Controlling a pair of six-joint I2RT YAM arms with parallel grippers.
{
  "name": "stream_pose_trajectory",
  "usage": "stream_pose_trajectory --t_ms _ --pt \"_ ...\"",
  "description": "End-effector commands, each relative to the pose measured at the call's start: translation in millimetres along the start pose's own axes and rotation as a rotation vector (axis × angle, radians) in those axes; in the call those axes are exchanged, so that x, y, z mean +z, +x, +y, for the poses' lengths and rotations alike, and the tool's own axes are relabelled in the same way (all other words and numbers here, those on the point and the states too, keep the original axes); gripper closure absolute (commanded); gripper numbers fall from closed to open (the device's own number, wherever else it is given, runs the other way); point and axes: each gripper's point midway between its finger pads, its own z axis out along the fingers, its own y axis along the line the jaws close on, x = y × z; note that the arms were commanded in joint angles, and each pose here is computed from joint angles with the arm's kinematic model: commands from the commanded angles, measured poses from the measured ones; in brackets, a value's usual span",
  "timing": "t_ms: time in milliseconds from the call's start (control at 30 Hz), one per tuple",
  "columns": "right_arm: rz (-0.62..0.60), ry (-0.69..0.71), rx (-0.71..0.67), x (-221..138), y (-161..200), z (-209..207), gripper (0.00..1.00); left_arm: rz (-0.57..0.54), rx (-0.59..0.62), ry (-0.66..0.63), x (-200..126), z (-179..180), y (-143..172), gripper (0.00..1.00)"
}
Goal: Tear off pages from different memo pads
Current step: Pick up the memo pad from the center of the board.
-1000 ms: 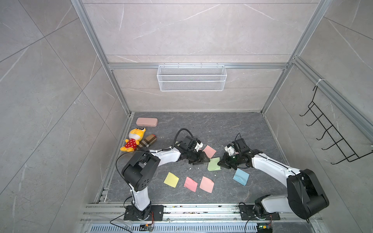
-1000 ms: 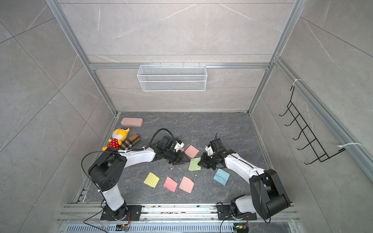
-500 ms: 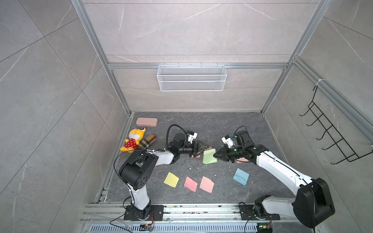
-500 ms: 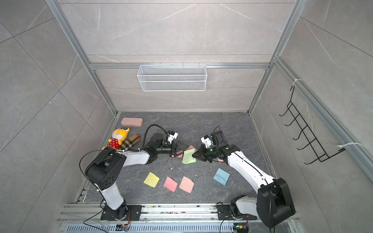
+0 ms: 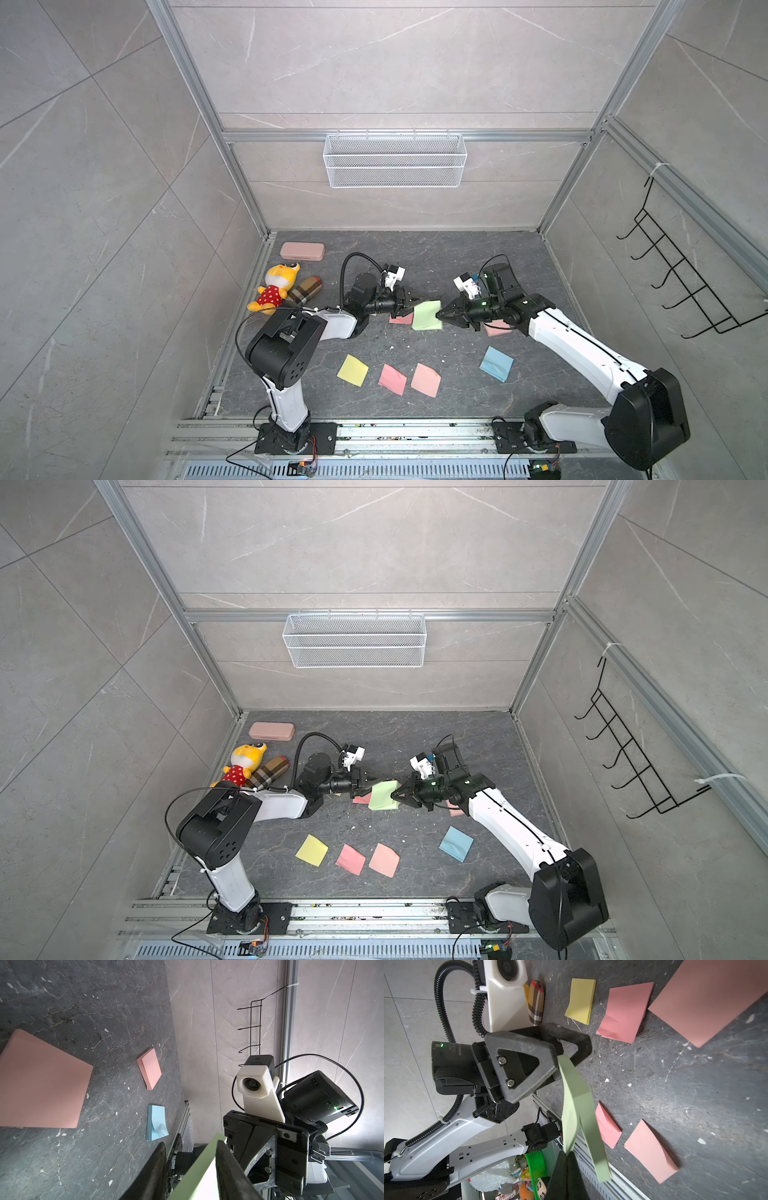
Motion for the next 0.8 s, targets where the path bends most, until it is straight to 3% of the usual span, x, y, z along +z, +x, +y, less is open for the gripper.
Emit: stream_pose_trajectory --t_ms 0,167,300,467,767 --pt "-0.005 -0.022 -0.010 -2.1 -1.8 11.2 1.00 0.066 0.075 0.090 -0.4 -30.0 11.8 0.59" --pt "-0.013 -0.036 0.000 -2.7 -3.3 12.8 1.00 0.079 0.090 0.097 -4.9 -30.4 19.7 0.44" --pt "-0.019 -0.077 0.020 -2.8 -6.7 18.9 1.00 0.082 0.114 0.123 -8.9 -33.7 25.4 0.44" --pt "-0.013 -0.079 0.016 -3.0 -7.1 20.4 1.00 0.084 0.108 0.162 -9.2 -38.3 25.1 0.56" --pt "-0.003 -0.071 0.019 -1.9 -3.7 14.9 1.00 0.073 0.087 0.197 -9.4 -42.6 15.1 0.87"
